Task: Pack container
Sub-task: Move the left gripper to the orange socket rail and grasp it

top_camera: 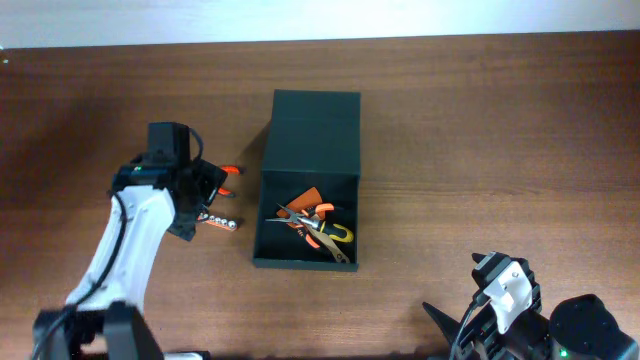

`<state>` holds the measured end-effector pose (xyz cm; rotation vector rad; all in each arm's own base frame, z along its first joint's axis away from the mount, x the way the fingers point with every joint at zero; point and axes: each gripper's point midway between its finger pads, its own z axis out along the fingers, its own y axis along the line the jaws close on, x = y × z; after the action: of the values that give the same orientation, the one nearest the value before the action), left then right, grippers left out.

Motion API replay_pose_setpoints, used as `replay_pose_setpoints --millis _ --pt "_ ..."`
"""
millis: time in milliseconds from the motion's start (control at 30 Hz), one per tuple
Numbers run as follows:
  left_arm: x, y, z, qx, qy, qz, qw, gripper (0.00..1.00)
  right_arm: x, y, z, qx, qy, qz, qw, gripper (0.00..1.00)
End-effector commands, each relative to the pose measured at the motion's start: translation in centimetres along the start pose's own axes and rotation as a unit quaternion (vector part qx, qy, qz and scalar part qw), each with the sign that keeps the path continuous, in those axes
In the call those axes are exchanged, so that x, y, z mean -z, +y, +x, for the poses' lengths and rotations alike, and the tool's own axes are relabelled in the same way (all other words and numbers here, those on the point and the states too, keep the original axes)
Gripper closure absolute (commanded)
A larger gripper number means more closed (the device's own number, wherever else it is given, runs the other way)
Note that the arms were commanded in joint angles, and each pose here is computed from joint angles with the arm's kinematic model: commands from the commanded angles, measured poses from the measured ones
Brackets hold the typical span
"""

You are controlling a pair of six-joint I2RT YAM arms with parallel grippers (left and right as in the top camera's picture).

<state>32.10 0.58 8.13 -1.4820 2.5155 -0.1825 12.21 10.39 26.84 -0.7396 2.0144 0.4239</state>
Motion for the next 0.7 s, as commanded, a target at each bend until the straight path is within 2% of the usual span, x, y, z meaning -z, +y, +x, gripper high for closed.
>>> replay_pose_setpoints --millis 0,167,433,500,567,667 --pt "-1.4 0.1 0.6 0.027 0.029 -0.014 0.999 0.04 0.0 0.1 0.0 -0.004 -0.003 -0.003 1.000 0.01" --pt "-3.8 1.2 1.8 0.053 0.061 -0.043 0.996 0.04 0.0 0.1 0.0 -0.004 -0.003 -0.003 1.000 0.01" --pt "-6.6 3.0 3.1 0.071 0.095 -0.045 0.992 0.05 0.0 0.1 0.0 -0.004 -0.003 -0.003 1.000 0.01" --pt "-7.0 3.4 3.3 0.075 0.100 -0.047 0.991 0.08 0.0 0.1 0.0 -0.004 -0.003 -0.003 1.000 0.01" --pt "-7.2 3.8 3.4 0.077 0.102 -0.052 0.990 0.16 0.0 0.1 0.0 -0.004 -0.003 -0.003 1.000 0.01" --pt "-7.7 4.2 3.5 0.079 0.106 -0.060 0.989 0.19 0.0 0.1 0.0 -0.004 -0.003 -0.003 1.000 0.01"
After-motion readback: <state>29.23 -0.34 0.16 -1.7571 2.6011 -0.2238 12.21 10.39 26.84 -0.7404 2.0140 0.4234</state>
